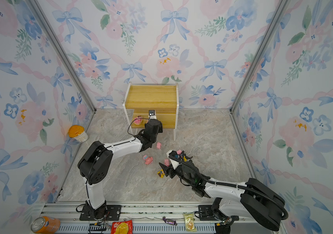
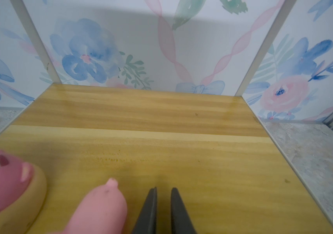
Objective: Organize plastic toys on shelves
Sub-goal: Move the plastic toy from the shelf, then move the plastic toy to the center of the table.
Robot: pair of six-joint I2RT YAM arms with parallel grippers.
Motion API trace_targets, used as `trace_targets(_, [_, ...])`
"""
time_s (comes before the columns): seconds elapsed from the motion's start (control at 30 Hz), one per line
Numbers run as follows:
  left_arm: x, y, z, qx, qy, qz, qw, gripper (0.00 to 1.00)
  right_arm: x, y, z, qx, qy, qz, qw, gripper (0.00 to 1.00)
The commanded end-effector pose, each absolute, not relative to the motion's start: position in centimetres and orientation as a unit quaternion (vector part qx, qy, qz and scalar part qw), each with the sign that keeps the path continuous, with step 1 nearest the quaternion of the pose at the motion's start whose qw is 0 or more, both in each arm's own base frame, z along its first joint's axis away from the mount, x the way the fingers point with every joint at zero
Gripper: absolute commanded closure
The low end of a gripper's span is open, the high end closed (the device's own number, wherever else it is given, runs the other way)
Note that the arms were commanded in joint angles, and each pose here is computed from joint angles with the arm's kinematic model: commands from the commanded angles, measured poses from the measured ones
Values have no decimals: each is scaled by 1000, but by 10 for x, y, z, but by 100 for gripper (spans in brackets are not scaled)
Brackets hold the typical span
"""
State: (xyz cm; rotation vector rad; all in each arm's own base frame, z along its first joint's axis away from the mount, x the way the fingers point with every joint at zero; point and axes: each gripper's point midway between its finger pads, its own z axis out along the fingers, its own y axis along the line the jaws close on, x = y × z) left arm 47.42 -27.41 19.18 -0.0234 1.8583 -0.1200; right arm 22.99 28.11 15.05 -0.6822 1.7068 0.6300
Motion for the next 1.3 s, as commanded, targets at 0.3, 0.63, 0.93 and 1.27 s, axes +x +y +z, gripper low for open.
trace_targets(0.3, [399, -262, 206, 19, 803, -67, 592, 45, 218, 273, 177, -286, 700, 273, 595, 22])
trace_targets(0.63, [328, -244, 168, 44, 839, -84, 535, 35, 237, 233, 166, -197, 767, 230, 565, 20])
trace_targets(0.93, [290, -238, 130, 43, 877, -108, 466, 34, 263, 185, 135, -91, 856, 169, 479, 22])
trace_targets(1.27, [286, -247, 131, 40, 881, -140, 450, 35, 272, 185, 109, -57, 910, 129, 390, 31])
